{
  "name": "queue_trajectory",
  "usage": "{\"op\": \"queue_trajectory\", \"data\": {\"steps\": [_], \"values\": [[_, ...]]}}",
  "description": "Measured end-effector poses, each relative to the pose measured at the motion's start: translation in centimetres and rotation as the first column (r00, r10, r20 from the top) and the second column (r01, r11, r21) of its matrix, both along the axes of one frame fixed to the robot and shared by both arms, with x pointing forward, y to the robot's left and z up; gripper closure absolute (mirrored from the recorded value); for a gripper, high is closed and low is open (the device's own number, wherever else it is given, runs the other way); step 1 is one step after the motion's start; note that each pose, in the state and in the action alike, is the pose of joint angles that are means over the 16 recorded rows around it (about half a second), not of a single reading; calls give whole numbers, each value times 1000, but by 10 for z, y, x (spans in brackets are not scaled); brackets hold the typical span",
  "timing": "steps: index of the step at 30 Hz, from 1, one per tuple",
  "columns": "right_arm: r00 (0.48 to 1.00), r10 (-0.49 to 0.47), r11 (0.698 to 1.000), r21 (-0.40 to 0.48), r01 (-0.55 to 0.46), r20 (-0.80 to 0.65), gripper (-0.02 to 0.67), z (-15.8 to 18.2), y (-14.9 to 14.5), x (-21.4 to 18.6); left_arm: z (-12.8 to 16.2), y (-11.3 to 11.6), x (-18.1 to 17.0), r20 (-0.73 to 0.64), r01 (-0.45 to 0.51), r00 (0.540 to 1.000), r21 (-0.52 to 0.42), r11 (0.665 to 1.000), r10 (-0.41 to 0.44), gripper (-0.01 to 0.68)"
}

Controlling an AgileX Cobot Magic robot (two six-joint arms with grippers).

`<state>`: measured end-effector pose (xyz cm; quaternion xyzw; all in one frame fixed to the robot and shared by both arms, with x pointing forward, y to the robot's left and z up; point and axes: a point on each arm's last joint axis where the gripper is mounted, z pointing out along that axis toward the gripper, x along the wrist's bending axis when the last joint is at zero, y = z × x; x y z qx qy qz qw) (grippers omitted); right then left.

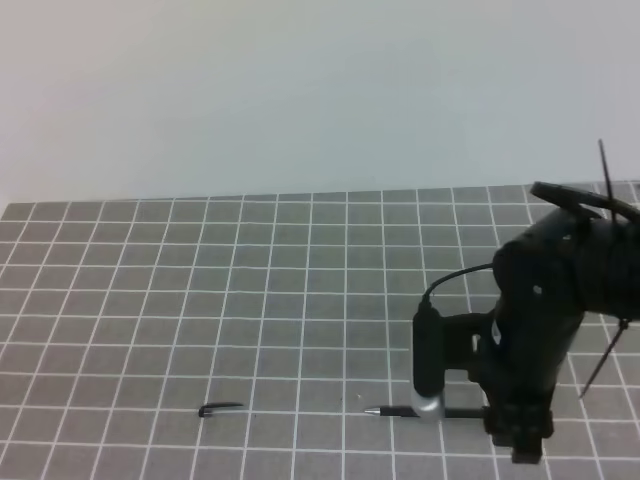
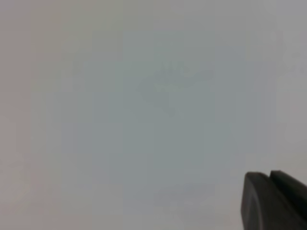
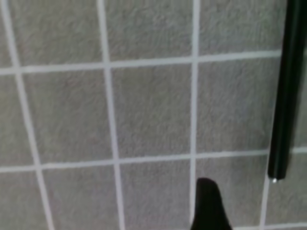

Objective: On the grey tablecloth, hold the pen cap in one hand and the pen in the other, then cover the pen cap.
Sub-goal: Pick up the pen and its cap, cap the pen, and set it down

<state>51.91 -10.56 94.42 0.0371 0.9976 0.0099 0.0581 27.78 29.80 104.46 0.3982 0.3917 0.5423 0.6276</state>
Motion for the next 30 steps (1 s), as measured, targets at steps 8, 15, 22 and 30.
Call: {"op": "queue_trajectory", "data": {"steps": [8, 15, 22, 30], "values": [[1000, -10, 1000, -13, 10, -26, 229, -15, 11, 16, 0, 0, 0, -2, 0, 1000, 1, 1000, 0, 675], [997, -25, 999, -41, 22, -71, 229, -28, 17, 23, 0, 0, 0, -6, -1, 1000, 4, 1000, 1, 675], [994, -31, 997, -67, 24, -106, 231, -36, 17, 23, 0, 0, 0, -6, -2, 1000, 5, 1000, 2, 675], [989, -36, 995, -99, 22, -142, 274, -36, 15, 21, 0, 0, 0, -3, -5, 1000, 13, 1000, 5, 675]]}}
